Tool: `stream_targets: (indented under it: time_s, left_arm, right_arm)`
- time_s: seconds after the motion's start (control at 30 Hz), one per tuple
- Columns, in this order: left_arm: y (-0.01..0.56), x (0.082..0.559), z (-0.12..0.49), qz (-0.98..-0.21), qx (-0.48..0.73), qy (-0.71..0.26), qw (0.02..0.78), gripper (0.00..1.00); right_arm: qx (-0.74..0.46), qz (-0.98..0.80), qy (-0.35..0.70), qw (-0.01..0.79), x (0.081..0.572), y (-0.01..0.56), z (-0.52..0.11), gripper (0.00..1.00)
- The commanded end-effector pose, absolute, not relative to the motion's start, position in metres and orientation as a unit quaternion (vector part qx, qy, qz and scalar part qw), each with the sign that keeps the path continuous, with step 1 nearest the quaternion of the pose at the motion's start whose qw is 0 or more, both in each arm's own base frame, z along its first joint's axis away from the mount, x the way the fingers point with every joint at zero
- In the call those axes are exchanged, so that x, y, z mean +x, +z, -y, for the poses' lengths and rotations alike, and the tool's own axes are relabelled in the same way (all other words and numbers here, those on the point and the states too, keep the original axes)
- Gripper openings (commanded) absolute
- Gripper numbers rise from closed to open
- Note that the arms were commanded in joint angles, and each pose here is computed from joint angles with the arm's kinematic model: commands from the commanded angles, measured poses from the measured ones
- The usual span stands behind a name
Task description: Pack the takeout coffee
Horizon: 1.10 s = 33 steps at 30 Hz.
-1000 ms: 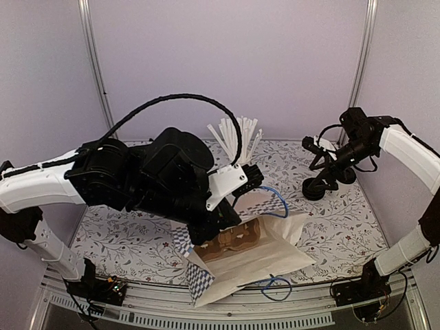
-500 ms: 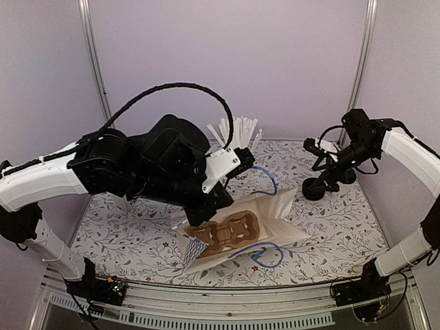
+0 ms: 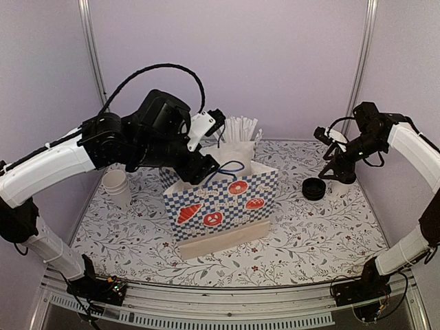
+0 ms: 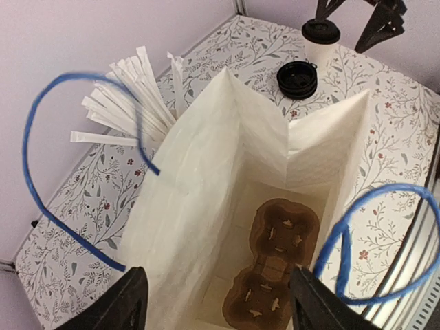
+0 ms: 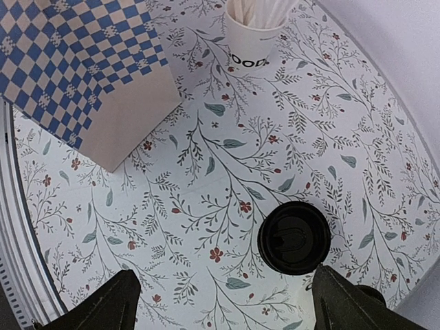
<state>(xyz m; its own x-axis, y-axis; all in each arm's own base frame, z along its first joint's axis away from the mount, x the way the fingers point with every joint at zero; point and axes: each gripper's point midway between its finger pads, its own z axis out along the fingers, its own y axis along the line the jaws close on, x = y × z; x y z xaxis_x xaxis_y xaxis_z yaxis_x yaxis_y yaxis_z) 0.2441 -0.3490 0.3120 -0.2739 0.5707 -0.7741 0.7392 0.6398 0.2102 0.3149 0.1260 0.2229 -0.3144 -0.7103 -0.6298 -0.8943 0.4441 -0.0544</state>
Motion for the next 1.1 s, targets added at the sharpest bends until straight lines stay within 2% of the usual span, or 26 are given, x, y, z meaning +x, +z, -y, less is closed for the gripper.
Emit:
stream_targets:
  time_s: [0.0, 0.13, 0.23, 0.27, 0.47, 1.07]
  left_arm:
    - [0.35, 0.253, 0.335, -0.771, 0.392, -0.099, 0.491, 0.76]
    - [0.36, 0.261, 0.316, -0.775, 0.366, -0.077, 0.509, 0.84]
    - [0.372, 0.268, 0.296, -0.782, 0.312, -0.069, 0.534, 0.98]
    - [0.378, 0.268, 0.29, -0.78, 0.292, -0.075, 0.548, 0.99]
    - [0.409, 0.258, 0.256, -0.736, 0.199, -0.167, 0.625, 1.0]
    - [0.388, 0.252, 0.267, -0.757, 0.232, -0.187, 0.581, 1.0]
  right_arm:
    - [-0.468, -0.821, 0.13, 0.3, 0.337, 0.227, -0.099, 0.89]
    - [-0.399, -0.861, 0.119, 0.293, 0.36, 0.223, -0.062, 0.86]
    - [-0.348, -0.89, 0.086, 0.28, 0.373, 0.211, -0.035, 0.88]
    - [-0.339, -0.897, 0.072, 0.274, 0.376, 0.207, -0.027, 0.89]
    - [-0.302, -0.921, 0.02, 0.243, 0.377, 0.19, -0.002, 0.95]
    - [-0.339, -0.93, -0.008, 0.144, 0.398, 0.166, 0.026, 0.95]
